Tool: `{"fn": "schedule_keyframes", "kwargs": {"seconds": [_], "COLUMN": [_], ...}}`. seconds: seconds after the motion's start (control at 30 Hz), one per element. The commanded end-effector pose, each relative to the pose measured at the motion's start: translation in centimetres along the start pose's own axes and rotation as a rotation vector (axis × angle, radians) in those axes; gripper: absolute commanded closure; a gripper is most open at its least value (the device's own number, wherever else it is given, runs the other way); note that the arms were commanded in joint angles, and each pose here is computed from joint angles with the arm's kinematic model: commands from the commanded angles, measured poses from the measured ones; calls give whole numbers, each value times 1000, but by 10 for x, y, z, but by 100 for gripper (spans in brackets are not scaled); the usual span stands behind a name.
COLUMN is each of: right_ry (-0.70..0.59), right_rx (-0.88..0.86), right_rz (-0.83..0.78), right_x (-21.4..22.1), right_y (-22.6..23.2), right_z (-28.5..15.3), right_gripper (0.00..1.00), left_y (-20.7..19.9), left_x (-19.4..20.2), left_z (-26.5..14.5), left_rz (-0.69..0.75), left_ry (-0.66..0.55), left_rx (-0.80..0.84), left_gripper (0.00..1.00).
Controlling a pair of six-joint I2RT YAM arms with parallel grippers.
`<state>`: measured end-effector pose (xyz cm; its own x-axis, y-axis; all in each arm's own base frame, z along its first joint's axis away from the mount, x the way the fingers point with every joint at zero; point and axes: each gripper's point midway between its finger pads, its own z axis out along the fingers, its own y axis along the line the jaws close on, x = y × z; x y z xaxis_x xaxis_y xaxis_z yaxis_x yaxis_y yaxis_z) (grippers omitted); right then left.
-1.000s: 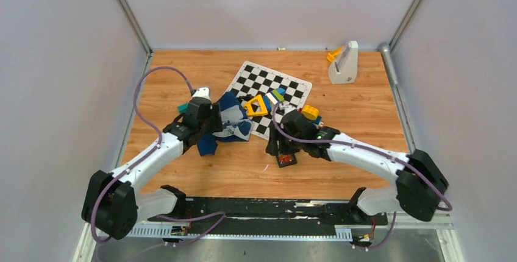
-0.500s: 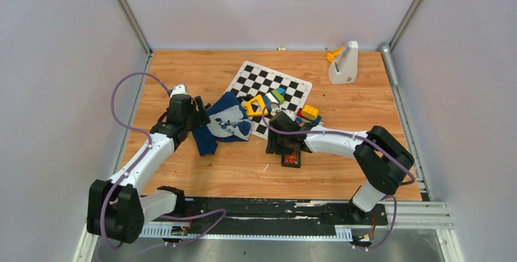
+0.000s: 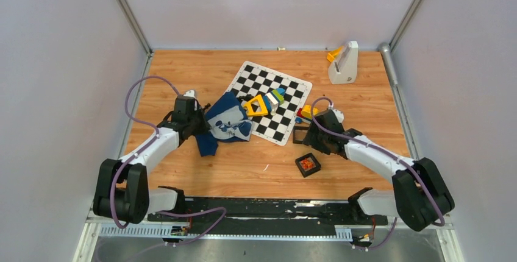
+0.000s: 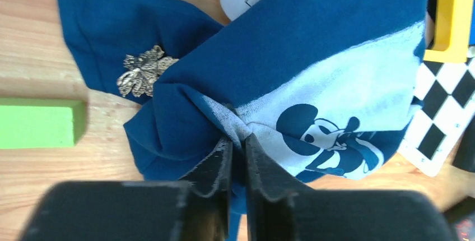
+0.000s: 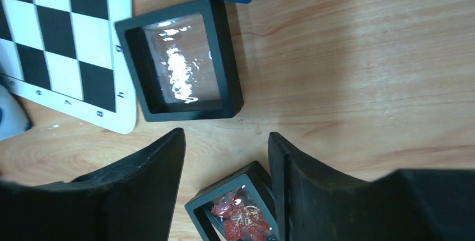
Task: Remove the brooch from the garment
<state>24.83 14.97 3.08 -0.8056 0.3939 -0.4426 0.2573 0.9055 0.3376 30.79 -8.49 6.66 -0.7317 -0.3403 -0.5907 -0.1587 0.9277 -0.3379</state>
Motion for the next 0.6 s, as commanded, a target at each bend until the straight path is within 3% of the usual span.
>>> {"fn": "schedule_keyframes", "kwargs": {"seconds": [0.0,0.07,0.17,0.47,0.53,0.57], "right_ry": [-72,-93,-107,-73,-64,-57], "right_rx": [-54,-61,-73,63,100,117], "right_rz": [-27,-34,-74,-136,-151,-160], "right_x": [-23,-32,-44,-55,-53,-52], "right_y": [11,16,26,33,33,33], "right_z": [-20,-26,-29,0,7,11], "right_gripper": [32,16,8,6,7,7], "left_y": [-21,-28,-35,-44,-42,-43], "left_x": [12,16,27,47,47,47], "left_z": [-7,-16,-30,-53,-54,-55], "left_rz": [25,27,51,68,70,69], "left_ry": [58,73,88,121,119,118], "left_rx": [134,174,198,271,265,266], "left_gripper": [91,100,100,100,95,88]}}
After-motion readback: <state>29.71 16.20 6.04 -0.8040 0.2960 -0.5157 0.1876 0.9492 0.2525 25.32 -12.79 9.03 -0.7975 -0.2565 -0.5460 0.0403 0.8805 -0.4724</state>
